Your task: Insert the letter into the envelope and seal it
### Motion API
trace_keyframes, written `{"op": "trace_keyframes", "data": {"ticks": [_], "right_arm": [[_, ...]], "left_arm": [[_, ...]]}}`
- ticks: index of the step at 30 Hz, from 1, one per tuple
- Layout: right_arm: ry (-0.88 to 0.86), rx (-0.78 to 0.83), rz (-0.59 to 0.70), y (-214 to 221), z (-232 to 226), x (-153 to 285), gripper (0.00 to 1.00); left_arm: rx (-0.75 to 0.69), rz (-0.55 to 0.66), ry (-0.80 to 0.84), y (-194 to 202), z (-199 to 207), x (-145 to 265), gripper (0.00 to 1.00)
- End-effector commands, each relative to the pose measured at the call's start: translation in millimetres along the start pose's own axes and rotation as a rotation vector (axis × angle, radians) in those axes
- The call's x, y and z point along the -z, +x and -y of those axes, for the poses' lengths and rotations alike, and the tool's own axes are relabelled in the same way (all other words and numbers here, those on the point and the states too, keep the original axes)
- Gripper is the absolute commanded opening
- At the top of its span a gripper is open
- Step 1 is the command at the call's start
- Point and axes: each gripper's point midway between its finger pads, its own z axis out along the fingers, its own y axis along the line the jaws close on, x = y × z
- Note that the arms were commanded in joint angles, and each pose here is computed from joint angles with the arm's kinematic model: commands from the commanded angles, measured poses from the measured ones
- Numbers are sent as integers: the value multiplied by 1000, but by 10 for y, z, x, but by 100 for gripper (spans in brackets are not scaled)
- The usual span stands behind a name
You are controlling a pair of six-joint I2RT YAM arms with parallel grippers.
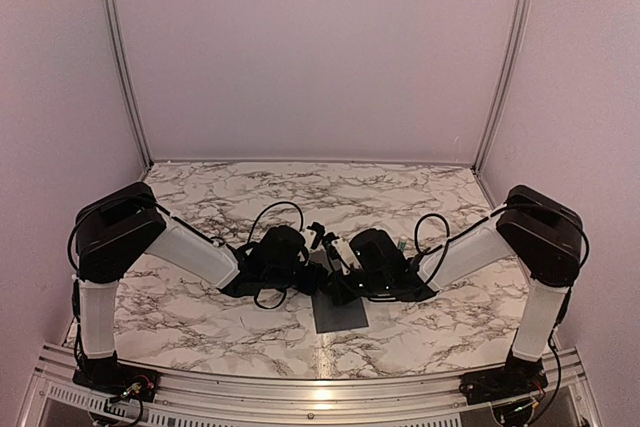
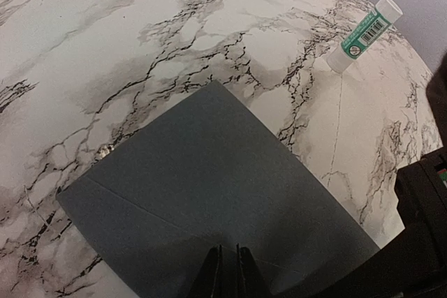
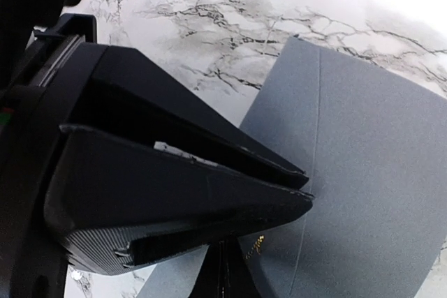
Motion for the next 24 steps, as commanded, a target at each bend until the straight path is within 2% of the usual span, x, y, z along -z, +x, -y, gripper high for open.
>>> {"op": "trace_keyframes", "data": {"ticks": [1,9,16,24], "right_arm": [[89,-3,-11,17,229,-68,0],[62,-16,-29,126,213,30,0],[58,6,40,-59,106,341,0],[99,9,28,-131,218,147,0]], "left_arm": [[-17,-104,-34,331,-104,39,10],[-26,-104,-44,339,-126,42,10],[-25,-107,-38,345,-115,34,10],[-25,-110,-32,352,-105,37,9]]}}
